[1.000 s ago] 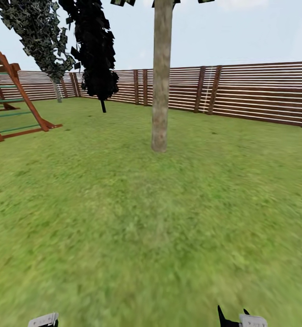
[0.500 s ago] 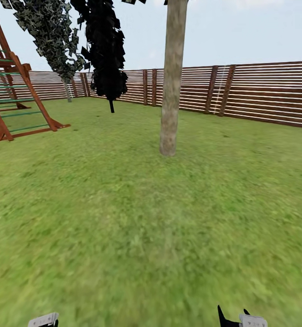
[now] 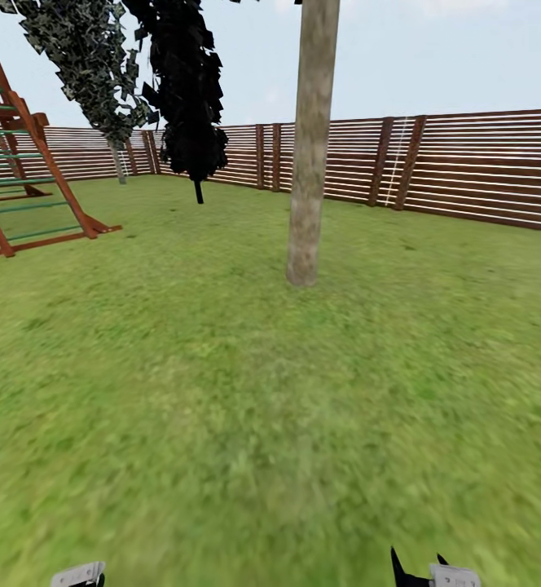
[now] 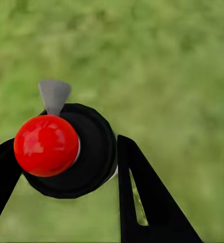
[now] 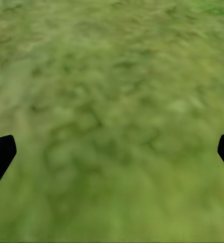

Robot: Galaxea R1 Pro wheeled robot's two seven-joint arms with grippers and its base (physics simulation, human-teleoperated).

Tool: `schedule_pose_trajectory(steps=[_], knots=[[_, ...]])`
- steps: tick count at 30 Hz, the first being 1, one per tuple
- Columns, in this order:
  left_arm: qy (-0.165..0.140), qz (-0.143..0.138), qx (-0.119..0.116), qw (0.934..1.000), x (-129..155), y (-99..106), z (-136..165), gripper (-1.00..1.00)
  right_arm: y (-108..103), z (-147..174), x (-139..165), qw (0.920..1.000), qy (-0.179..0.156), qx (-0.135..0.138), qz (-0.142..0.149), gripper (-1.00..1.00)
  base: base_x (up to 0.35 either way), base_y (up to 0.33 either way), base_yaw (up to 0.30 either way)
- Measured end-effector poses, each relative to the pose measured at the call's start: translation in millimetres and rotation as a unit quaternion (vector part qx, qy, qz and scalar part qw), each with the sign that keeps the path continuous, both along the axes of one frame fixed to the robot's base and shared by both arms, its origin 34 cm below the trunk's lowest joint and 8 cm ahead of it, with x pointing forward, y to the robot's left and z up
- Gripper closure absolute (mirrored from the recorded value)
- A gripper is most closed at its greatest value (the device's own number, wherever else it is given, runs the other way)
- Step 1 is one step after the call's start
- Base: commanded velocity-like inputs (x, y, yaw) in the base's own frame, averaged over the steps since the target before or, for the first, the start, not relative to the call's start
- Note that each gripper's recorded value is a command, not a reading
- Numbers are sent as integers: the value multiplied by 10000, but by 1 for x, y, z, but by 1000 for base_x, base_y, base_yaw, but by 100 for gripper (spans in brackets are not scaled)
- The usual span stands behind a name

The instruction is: In the garden, pick up the pesticide atomizer on the floor and spray pesticide onto both trees until each tree trunk is fully covered.

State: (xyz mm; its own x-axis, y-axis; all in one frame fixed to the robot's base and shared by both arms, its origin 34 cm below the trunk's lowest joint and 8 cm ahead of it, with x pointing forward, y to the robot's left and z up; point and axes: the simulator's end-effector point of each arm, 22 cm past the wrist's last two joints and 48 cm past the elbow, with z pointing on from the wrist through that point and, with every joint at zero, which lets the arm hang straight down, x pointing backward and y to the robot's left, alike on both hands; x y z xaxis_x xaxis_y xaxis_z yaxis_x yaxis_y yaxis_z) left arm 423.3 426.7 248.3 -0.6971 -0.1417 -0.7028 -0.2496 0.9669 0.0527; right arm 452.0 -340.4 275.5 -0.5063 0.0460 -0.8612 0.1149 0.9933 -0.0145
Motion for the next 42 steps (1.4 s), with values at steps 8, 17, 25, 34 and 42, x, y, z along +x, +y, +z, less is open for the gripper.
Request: schedule_pose_trajectory(steps=[8, 17, 25, 34, 42], knots=[[1, 3, 3, 10000, 0, 0, 0, 100, -4, 1, 0, 10000, 1, -31, 4, -100, 340, 0, 0], [-2, 3, 3, 10000, 0, 0, 0, 100, -4, 1, 0, 10000, 1, -33, 6, -100, 340, 0, 0], [-3, 10, 4, 10000, 0, 0, 0, 100, -4, 1, 0, 10000, 1, -31, 2, -100, 340, 0, -54], [-1, 8, 4, 10000, 0, 0, 0, 100, -4, 0, 0, 10000, 0, -27, -1, -100, 340, 0, -244], [-2, 9, 5, 10000, 0, 0, 0, 100, -3, 0, 0, 10000, 0, -25, -1, -100, 340, 0, -15]])
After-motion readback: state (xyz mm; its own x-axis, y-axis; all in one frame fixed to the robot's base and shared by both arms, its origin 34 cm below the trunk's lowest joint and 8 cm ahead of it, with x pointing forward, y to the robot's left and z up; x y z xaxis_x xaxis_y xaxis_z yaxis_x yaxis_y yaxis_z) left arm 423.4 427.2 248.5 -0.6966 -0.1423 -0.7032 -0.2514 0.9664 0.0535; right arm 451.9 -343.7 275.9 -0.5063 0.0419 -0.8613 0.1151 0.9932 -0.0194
